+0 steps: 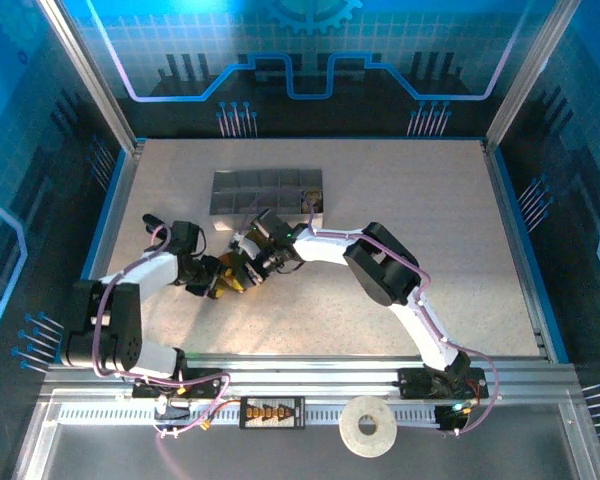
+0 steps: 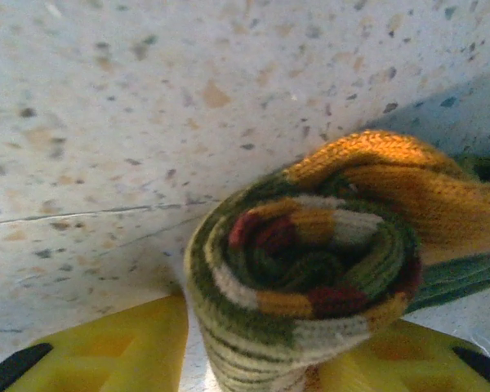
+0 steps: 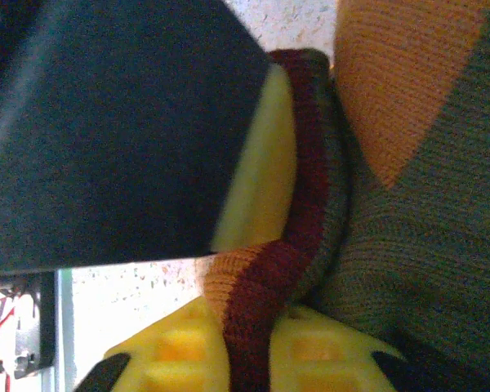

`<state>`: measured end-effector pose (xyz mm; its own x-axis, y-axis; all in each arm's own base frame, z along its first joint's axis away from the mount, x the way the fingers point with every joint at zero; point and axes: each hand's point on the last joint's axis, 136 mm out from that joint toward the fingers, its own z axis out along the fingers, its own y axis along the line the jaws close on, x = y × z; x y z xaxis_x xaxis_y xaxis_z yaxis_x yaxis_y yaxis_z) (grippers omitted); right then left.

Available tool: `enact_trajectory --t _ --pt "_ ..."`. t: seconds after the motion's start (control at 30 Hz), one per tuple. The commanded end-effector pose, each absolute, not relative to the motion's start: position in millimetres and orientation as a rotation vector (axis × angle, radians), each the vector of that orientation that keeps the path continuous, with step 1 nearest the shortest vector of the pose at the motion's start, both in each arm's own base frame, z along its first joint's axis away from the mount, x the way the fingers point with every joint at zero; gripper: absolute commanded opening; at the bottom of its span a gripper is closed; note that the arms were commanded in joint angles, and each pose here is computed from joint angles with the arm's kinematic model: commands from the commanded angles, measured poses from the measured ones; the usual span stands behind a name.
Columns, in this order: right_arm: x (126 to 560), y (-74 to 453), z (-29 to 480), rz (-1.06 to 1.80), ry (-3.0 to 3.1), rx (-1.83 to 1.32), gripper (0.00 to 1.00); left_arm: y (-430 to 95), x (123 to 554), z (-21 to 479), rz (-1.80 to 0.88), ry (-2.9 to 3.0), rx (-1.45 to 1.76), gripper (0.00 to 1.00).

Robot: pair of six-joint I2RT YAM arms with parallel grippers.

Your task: Roll the socks

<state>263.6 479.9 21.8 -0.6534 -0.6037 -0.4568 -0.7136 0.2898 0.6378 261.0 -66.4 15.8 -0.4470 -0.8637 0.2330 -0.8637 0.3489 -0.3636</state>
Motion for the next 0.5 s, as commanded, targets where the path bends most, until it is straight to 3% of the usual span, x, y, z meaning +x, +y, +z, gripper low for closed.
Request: enact_trajectory --t 0.0,0.2,0.47 --pt "241.4 424.8 -46.9 0.91 2.646 -1.326 0.23 -48.7 198.5 -17.1 0.245 -2.473 1.638 0.39" --pt "249.8 436.9 26.5 0.803 2.145 -1.449 0.4 -54.9 190.6 -10.4 0.193 -2.411 1.617 0.35" --pt "256.0 437.0 78.4 0.515 1.72 -1.464 0.5 -59.1 190.1 -7.9 0.16 -2.387 1.581 0.36"
